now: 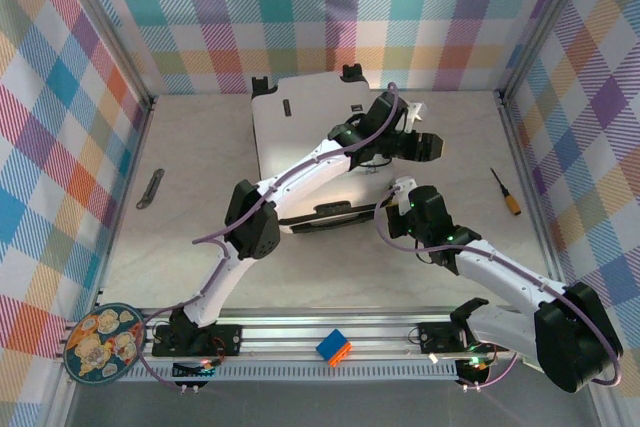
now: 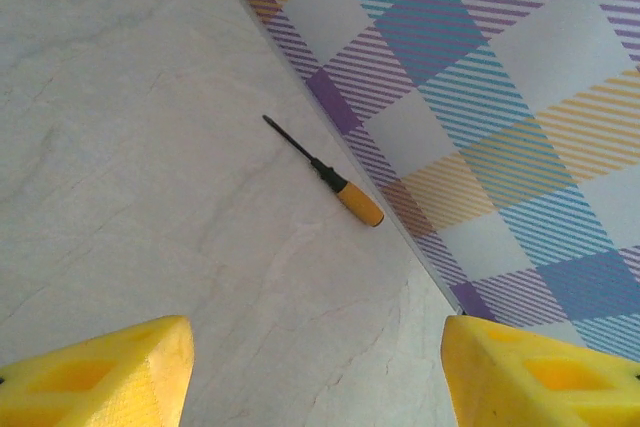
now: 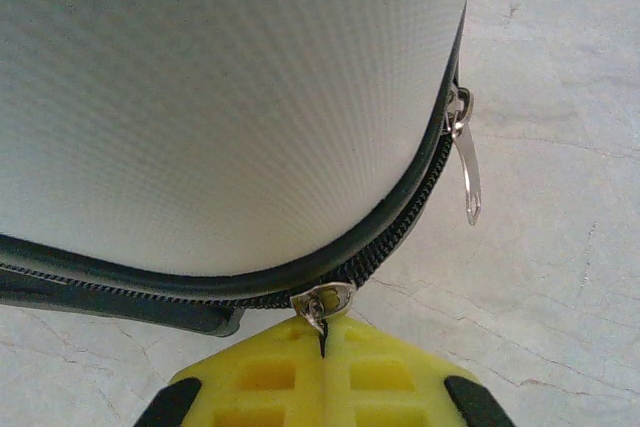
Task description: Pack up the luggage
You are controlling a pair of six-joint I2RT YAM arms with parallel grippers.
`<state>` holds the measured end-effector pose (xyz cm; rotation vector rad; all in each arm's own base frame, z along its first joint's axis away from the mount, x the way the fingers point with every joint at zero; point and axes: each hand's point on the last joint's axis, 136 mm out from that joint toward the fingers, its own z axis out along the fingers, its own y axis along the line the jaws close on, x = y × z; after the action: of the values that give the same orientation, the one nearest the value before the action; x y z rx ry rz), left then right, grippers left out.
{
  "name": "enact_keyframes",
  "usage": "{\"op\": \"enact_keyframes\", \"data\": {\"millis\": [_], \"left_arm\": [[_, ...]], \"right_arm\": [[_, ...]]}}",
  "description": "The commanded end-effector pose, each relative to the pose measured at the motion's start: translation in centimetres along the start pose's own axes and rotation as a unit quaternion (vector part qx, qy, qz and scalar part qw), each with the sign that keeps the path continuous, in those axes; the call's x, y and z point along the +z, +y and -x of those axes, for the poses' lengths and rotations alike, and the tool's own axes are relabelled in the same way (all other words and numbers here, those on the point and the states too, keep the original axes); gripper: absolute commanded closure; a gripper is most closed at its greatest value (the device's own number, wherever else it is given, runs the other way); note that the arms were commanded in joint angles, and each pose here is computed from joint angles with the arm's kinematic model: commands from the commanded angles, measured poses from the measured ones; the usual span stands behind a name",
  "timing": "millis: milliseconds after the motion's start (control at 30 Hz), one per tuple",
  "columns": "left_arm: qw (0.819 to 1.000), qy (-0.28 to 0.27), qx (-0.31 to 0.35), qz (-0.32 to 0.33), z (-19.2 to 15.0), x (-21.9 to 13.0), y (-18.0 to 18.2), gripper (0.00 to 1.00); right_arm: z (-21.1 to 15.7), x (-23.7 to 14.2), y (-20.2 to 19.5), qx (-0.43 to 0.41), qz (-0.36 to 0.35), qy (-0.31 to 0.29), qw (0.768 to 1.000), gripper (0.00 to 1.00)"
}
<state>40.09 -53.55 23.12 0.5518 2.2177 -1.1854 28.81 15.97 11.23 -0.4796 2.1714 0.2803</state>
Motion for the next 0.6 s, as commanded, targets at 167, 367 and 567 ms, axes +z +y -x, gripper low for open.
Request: {"op": "enact_keyframes", "data": {"millis": [167,367,567], "left_arm": [[0.996,0.045,-0.042,0.06,-3.1,0.7,3.9,0.35],[0.994,0.073,-0.037,0.071,-5.7,-1.3,4.4,0.35],[0.991,0.108,-0.033,0.077,-8.8,-2.6,5.3,0.36]], "right_arm": [[5.7,-1.5,0.2,0.001,0.0,-0.106,0.994,1.0],[6.0,-1.5,-1.4,0.008,-0.036,-0.108,0.993,1.0],[7.0,-1.3,-2.3,-0.008,-0.038,-0.129,0.991,1.0]]}}
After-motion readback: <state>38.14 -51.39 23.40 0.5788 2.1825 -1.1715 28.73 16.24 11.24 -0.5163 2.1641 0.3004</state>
